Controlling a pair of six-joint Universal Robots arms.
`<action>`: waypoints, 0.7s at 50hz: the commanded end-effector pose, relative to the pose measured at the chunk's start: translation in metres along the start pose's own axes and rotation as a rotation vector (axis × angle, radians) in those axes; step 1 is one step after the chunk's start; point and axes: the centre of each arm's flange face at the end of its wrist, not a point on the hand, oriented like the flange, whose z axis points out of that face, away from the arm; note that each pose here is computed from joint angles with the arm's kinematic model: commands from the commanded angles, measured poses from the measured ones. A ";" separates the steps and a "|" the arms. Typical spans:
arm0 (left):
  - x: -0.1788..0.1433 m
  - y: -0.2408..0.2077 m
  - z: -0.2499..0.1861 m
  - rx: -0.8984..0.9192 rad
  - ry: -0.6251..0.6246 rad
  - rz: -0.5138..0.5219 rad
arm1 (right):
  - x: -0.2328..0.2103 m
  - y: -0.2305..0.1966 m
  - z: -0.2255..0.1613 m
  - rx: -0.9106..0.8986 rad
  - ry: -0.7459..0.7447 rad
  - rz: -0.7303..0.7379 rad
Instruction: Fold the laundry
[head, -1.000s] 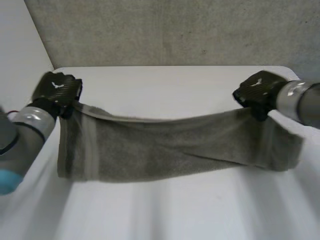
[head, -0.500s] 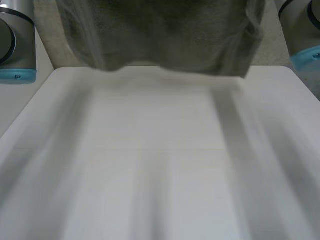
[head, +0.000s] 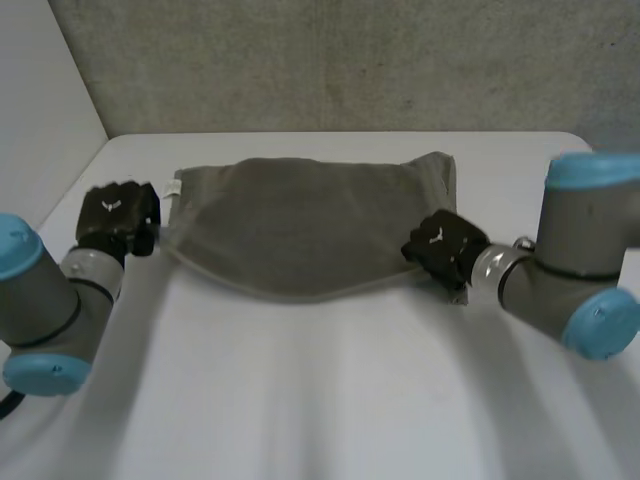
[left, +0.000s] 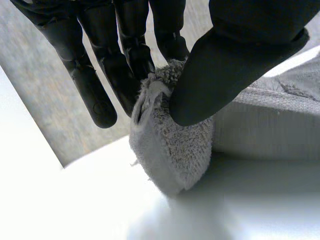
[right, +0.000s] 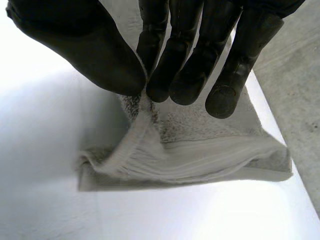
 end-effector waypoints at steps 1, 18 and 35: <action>-0.005 -0.001 0.000 0.006 -0.014 -0.002 | -0.003 0.012 0.007 0.018 0.107 0.051; -0.032 -0.018 0.003 0.054 -0.092 -0.005 | 0.008 0.028 0.002 -0.005 0.235 0.508; -0.035 -0.020 0.003 0.058 -0.099 -0.009 | 0.020 0.048 0.001 -0.017 0.321 0.862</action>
